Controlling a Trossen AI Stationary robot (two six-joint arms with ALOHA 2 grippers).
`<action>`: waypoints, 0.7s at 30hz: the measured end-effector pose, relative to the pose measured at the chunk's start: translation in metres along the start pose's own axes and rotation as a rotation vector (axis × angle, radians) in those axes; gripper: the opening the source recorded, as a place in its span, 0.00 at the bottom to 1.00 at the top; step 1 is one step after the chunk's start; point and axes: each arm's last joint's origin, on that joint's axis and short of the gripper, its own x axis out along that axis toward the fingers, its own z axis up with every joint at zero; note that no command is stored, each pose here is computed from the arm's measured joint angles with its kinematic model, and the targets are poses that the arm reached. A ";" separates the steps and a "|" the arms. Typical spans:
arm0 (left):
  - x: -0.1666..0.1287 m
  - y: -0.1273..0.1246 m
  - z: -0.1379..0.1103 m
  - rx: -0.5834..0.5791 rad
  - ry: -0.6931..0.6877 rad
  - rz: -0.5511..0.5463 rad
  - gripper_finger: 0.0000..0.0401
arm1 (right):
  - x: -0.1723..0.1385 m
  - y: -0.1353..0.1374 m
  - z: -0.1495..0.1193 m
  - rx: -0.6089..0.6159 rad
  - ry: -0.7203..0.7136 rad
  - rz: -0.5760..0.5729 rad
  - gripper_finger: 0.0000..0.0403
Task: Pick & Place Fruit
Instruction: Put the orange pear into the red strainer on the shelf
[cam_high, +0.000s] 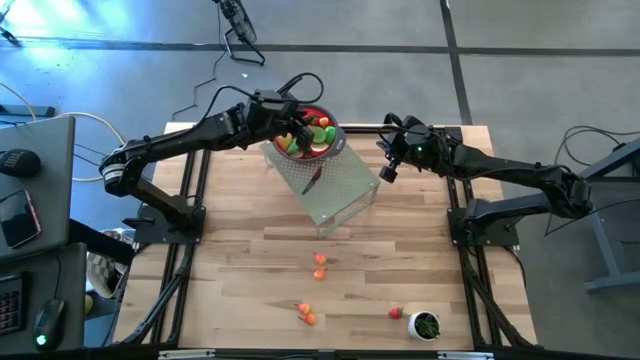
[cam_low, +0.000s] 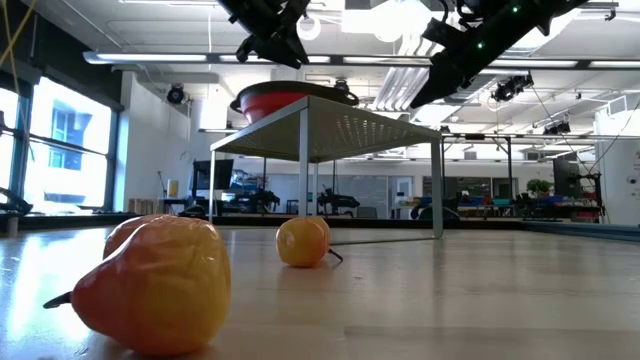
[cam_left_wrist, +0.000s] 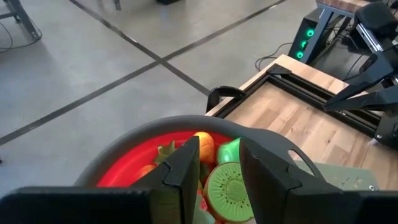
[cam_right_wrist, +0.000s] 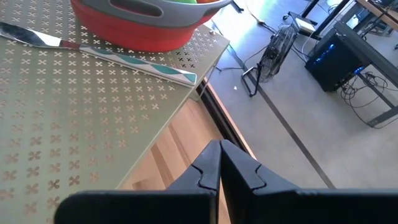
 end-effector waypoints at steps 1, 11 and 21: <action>0.000 0.000 0.000 0.000 0.000 0.000 0.27 | 0.000 0.000 0.000 0.000 -0.001 0.000 0.01; 0.000 0.000 0.000 0.000 0.000 0.000 0.27 | 0.000 -0.001 0.002 0.006 -0.025 -0.006 0.01; -0.001 -0.007 -0.003 0.101 0.007 -0.014 0.27 | 0.000 -0.001 0.003 0.007 -0.031 -0.008 0.01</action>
